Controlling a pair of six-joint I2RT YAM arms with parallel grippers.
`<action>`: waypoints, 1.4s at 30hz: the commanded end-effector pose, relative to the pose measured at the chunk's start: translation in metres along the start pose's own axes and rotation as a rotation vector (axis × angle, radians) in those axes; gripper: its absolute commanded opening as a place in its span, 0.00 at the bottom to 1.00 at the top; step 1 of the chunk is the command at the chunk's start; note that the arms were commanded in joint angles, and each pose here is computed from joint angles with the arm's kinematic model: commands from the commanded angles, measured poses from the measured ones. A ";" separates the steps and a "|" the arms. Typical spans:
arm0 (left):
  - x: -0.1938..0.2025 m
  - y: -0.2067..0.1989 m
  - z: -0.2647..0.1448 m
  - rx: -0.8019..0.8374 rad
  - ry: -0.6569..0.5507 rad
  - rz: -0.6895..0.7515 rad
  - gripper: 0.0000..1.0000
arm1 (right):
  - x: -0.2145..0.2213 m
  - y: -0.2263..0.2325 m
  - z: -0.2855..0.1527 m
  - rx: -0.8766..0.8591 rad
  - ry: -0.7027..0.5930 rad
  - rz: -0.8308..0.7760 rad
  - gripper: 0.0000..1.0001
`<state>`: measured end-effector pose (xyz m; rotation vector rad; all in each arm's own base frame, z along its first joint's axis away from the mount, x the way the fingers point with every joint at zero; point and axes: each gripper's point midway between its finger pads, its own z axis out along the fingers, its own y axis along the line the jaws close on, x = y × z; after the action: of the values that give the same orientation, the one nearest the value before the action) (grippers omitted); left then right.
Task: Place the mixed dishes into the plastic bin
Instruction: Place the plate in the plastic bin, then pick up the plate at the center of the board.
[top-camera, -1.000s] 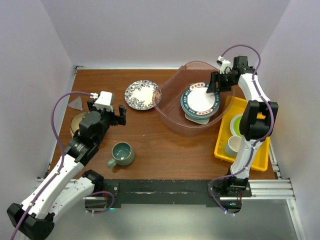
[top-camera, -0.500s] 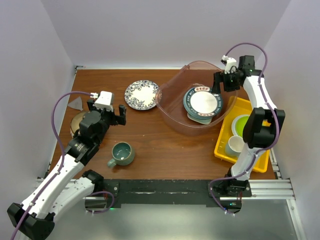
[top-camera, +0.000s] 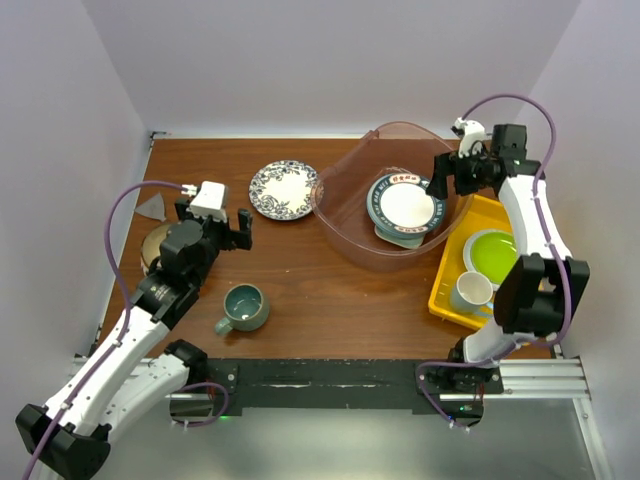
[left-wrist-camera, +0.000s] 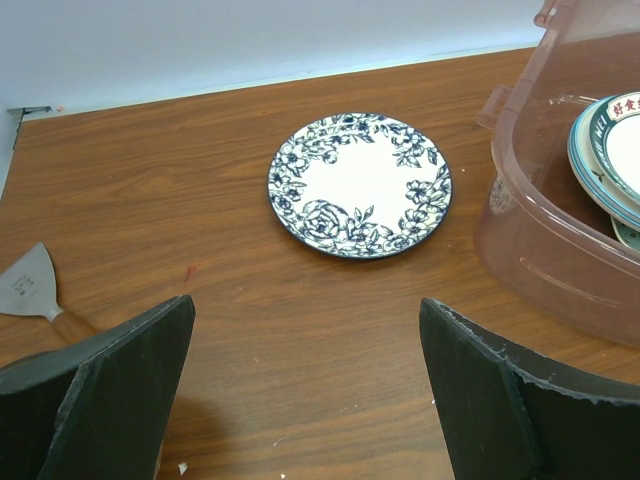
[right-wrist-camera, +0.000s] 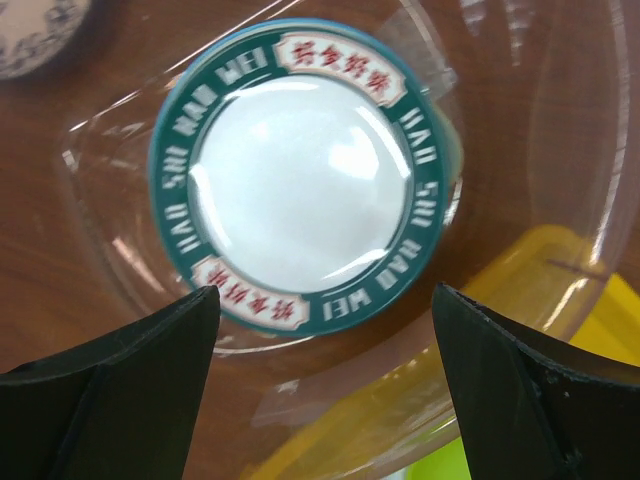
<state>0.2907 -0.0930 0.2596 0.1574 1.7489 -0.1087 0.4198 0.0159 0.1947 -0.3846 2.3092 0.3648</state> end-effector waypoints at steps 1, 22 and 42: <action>-0.005 0.001 0.005 0.002 -0.030 -0.023 1.00 | -0.017 0.050 -0.036 -0.166 -0.155 -0.082 0.91; 0.008 -0.024 0.054 0.153 0.103 -0.396 1.00 | -0.002 0.117 -0.093 -0.361 -0.454 -0.160 0.98; 0.106 -0.018 0.170 0.096 0.431 -0.792 0.96 | -0.004 0.126 -0.102 -0.382 -0.474 -0.161 0.98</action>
<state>0.4072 -0.1244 0.1049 -0.4932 2.2402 -0.6246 0.3131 0.0902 0.2705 -0.5620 1.7957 0.7304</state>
